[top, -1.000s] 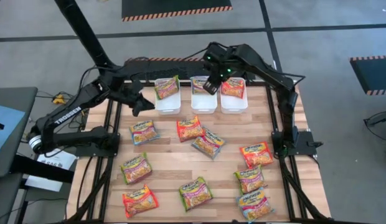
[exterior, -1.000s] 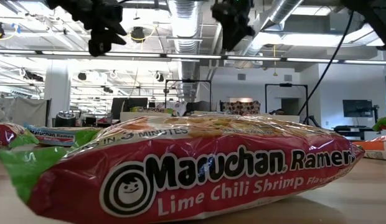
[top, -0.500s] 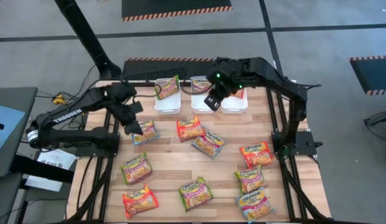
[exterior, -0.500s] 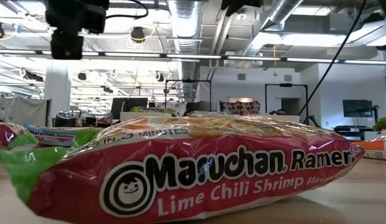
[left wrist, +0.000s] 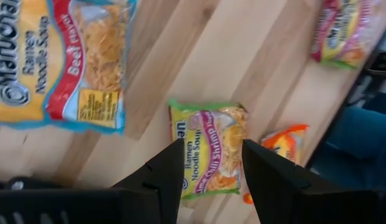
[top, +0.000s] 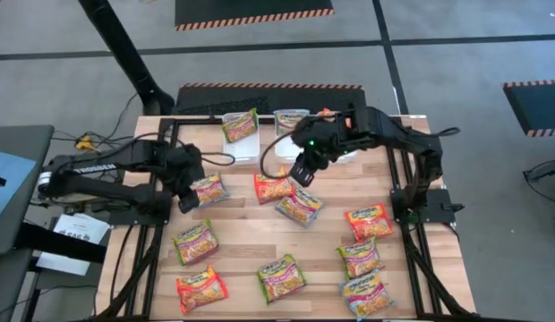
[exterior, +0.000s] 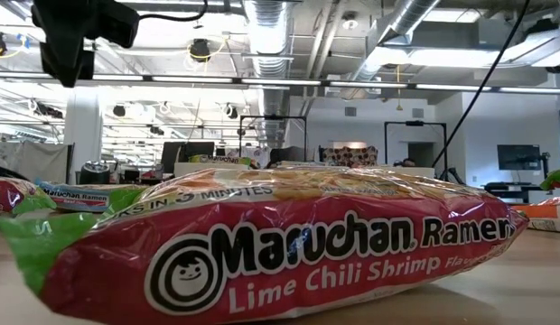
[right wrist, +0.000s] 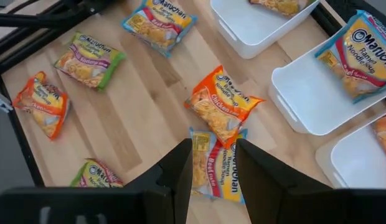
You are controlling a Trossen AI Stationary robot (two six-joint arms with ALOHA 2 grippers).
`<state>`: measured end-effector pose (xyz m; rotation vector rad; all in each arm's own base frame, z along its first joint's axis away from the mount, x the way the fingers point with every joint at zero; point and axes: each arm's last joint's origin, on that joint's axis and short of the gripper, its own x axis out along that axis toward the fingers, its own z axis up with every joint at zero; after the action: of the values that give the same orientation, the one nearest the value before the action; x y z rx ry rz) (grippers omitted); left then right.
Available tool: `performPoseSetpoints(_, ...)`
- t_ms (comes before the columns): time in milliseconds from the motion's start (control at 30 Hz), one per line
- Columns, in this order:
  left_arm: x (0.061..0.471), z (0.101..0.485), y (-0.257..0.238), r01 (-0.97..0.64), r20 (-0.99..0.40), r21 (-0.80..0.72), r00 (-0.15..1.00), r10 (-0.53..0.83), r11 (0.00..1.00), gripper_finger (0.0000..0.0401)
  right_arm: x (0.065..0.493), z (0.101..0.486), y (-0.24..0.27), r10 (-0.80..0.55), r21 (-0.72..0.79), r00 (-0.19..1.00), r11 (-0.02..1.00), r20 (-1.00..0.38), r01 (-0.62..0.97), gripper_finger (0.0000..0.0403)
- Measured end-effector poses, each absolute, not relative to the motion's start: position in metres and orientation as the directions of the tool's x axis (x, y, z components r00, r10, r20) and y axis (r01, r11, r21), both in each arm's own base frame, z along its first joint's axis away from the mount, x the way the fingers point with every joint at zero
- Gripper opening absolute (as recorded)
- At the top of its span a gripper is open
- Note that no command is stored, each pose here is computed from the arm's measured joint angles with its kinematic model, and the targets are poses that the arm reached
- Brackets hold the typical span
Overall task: Sort Maruchan noodles
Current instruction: Put the green noodle pack into the left white bin
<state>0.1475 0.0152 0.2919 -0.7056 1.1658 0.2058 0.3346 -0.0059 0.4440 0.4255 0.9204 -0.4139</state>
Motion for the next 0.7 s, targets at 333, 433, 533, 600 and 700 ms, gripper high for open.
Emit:
performPoseSetpoints(333,0.159,0.284,-0.019,-0.489,-0.926,-0.34,0.324,-0.195,0.803,0.0145,0.341,0.449,0.011,-0.135,0.22,0.616,0.857,-0.776,0.466,0.0145)
performPoseSetpoints(433,0.168,0.278,-0.027,-0.467,-0.938,-0.308,0.295,-0.182,0.829,0.0145,0.343,0.451,0.011,-0.133,0.234,0.637,0.857,-0.759,0.458,0.0145)
performPoseSetpoints(533,0.177,0.269,-0.032,-0.471,-0.956,-0.263,0.241,-0.164,0.842,0.0145,0.344,0.451,0.012,-0.132,0.24,0.646,0.857,-0.752,0.455,0.0145)
performPoseSetpoints(600,0.184,0.262,-0.035,-0.484,-0.968,-0.234,0.197,-0.156,0.843,0.0145,0.344,0.451,0.012,-0.131,0.241,0.646,0.858,-0.752,0.454,0.0145)
performPoseSetpoints(700,0.193,0.251,-0.037,-0.499,-0.981,-0.188,0.129,-0.141,0.846,0.0145,0.344,0.451,0.014,-0.127,0.241,0.647,0.86,-0.752,0.449,0.0145)
